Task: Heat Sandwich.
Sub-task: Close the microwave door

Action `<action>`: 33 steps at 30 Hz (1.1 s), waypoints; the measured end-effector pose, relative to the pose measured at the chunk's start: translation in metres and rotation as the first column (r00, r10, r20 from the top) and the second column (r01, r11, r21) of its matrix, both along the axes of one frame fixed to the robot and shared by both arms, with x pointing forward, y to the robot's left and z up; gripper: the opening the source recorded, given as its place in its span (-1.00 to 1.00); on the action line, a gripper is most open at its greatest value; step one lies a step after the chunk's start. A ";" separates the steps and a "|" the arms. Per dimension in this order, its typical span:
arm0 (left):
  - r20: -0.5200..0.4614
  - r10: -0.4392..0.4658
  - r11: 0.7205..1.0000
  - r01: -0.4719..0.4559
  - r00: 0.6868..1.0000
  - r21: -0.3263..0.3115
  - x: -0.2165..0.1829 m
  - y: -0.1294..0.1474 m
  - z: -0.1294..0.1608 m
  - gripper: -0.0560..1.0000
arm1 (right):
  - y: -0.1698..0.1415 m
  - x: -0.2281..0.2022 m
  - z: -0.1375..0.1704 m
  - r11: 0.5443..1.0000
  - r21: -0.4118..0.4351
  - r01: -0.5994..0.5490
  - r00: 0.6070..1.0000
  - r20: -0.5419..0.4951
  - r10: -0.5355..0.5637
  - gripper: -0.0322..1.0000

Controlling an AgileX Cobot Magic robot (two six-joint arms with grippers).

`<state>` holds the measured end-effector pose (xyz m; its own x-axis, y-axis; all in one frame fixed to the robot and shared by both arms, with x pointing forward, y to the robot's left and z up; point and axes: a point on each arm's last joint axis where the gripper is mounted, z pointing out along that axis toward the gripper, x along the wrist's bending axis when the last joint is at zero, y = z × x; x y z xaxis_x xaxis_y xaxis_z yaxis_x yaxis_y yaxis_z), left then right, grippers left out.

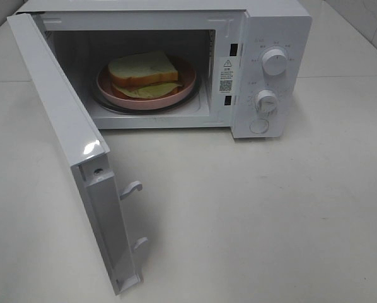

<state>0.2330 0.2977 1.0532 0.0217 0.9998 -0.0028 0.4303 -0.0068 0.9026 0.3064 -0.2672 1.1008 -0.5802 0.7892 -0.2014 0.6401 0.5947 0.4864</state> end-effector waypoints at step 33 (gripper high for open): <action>0.000 0.000 1.000 0.000 1.000 0.000 0.000 0.000 0.000 0.99 | -0.038 -0.069 -0.053 0.840 0.366 0.400 0.828 0.249 -0.502 0.54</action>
